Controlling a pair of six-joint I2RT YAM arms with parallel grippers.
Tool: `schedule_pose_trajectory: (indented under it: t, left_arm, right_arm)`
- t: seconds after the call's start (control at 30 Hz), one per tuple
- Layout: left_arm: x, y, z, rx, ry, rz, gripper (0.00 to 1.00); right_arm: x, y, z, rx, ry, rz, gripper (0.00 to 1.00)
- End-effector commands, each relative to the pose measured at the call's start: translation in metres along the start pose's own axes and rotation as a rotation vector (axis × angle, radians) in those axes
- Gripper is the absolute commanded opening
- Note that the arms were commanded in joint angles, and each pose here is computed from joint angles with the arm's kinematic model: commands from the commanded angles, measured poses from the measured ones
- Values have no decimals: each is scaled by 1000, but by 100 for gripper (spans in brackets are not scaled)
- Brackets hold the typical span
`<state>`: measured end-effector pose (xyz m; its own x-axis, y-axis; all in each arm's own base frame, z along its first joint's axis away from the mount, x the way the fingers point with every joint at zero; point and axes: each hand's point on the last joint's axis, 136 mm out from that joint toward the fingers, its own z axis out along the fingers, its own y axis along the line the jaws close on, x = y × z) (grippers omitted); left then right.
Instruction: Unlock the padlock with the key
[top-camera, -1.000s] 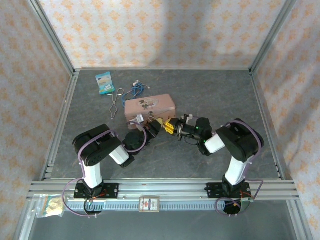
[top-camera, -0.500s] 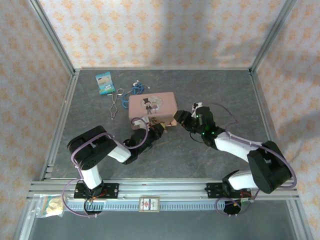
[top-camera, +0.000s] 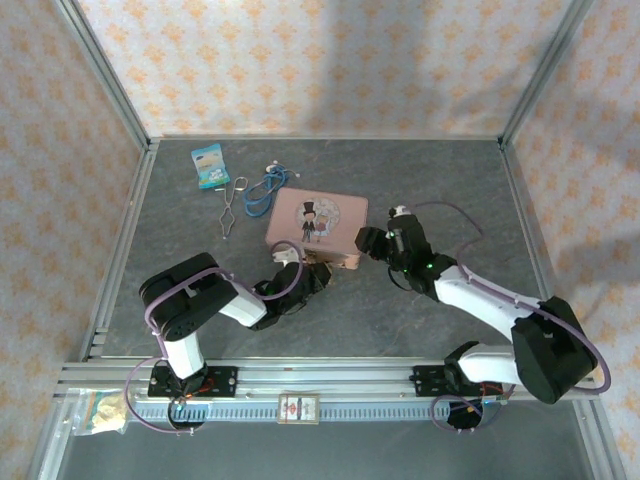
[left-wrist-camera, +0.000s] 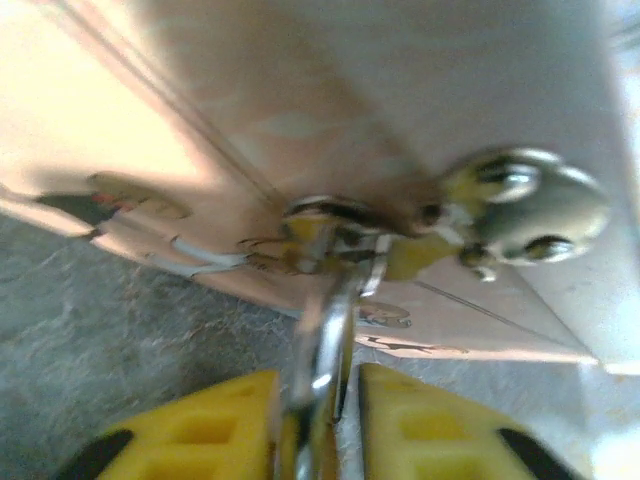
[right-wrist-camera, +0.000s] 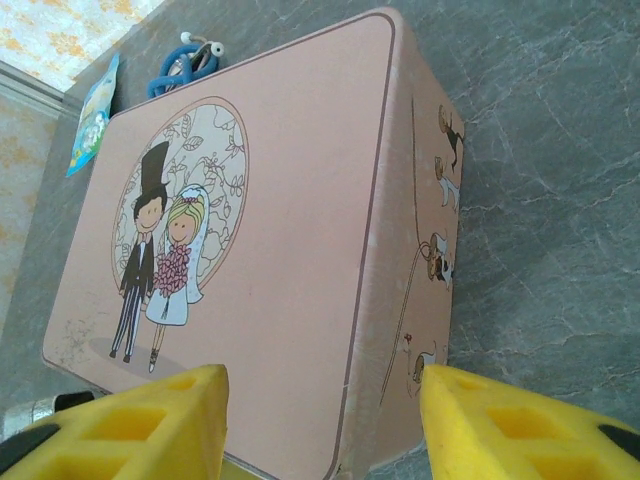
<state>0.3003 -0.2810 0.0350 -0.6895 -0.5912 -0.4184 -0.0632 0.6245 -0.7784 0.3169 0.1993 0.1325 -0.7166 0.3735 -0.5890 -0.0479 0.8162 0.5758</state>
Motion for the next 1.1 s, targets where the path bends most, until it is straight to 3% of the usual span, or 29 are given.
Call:
schedule_pose_trajectory:
  t: [0.0,0.13,0.3,0.5,0.6,0.77,1.07]
  left_arm:
    - [-5,-2,-7,23,-28,-35,43]
    - [-19,0,-26,24,-78,-82,65]
    - [-50,12,-61,10,-187,-139,74]
    - [-104,27,-104,-73,-384,-126,87]
    - [-128,32,-118,-44,-441,-160,87]
    - [-156,34,-133,-24,-511,-174,88]
    - [-167,34,-137,-4,-536,-187,87]
  right_arm:
    - [-12,6,-7,25,-50,-61,52]
    - [-9,22,-13,-11,-61,-138,51]
    - [-3,41,-21,-5,-37,-228,51]
    - [40,77,-17,-63,87,-329,49]
    - [74,94,-8,-75,188,-389,48]
    - [116,88,15,71,319,-516,47]
    - [122,56,42,304,341,-619,47]
